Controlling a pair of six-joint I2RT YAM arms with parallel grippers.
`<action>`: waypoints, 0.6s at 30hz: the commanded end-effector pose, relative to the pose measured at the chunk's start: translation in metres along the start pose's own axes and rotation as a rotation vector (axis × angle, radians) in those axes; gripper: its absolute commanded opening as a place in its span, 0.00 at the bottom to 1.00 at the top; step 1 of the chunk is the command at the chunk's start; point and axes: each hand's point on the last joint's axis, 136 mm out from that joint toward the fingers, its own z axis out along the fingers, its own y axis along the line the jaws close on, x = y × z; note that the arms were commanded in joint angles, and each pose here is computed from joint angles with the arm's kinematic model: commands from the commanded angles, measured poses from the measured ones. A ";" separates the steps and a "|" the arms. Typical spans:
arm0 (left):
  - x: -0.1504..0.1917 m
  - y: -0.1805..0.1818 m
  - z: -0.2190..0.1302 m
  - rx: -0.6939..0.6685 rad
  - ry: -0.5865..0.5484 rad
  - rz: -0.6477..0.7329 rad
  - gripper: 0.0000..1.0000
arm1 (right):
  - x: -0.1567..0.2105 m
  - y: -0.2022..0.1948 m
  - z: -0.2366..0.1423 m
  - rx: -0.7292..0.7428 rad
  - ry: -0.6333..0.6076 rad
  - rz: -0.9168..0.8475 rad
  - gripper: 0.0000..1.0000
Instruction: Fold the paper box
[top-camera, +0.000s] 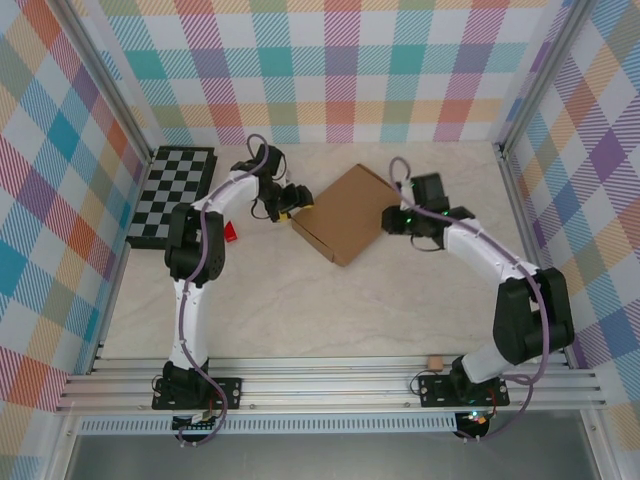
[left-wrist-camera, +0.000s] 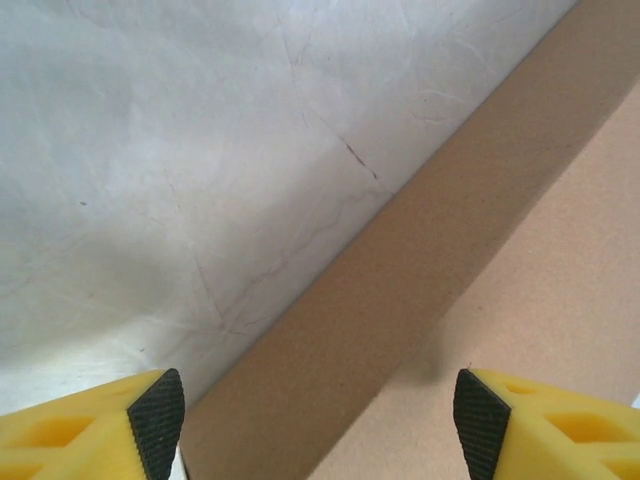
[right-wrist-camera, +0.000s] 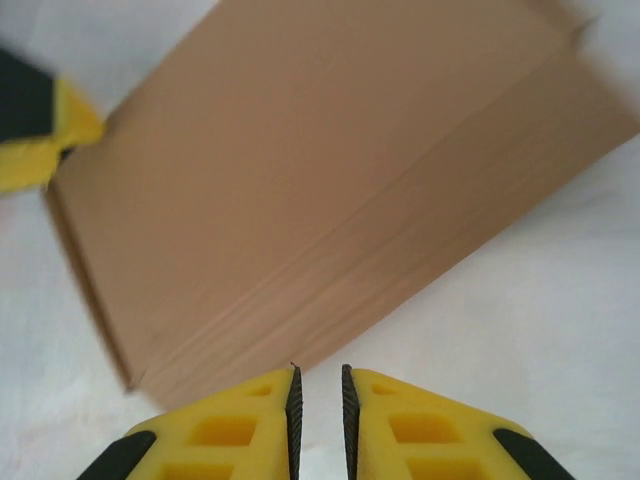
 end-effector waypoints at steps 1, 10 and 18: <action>-0.027 0.000 -0.025 0.023 -0.029 0.083 0.75 | -0.014 -0.027 0.012 0.013 0.041 0.034 0.20; -0.115 -0.084 -0.022 0.352 -0.234 0.297 0.78 | -0.046 -0.081 0.053 -0.003 0.050 0.204 0.19; -0.120 -0.114 0.032 0.430 -0.287 0.304 0.82 | -0.052 -0.097 0.082 -0.061 0.063 0.275 0.19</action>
